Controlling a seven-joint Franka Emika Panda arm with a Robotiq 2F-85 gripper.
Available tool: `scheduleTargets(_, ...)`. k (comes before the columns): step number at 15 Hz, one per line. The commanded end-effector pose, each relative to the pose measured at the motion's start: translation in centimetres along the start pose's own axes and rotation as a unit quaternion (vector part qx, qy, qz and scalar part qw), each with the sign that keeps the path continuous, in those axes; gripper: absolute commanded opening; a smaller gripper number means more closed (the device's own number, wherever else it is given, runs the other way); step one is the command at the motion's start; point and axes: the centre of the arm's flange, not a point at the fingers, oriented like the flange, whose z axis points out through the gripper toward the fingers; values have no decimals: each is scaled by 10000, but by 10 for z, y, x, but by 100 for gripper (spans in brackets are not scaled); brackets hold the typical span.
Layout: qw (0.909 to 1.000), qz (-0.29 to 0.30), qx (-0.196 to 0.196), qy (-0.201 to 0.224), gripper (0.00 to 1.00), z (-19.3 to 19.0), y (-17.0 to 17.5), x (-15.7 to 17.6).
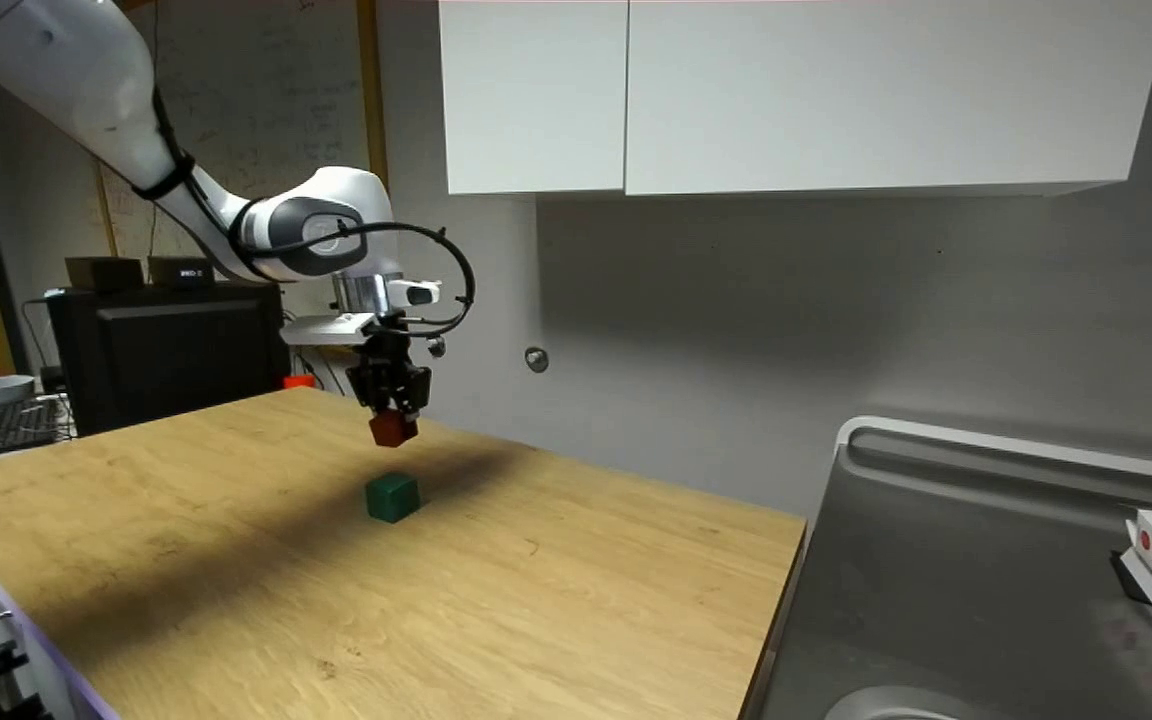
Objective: Put the orange block on the green one
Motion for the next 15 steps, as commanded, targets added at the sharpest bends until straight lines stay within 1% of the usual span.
scheduleTargets(1,9999,81,63,-127,18,9,23,18)
scheduleTargets(4,9995,144,113,-259,18,26,29,18)
scheduleTargets(9,9983,153,214,-520,18,55,22,16)
scheduleTargets(13,9978,122,229,-612,18,60,18,18)
scheduleTargets(14,9977,122,233,-631,34,61,17,17)
scheduleTargets(15,9975,124,239,-648,68,62,17,17)
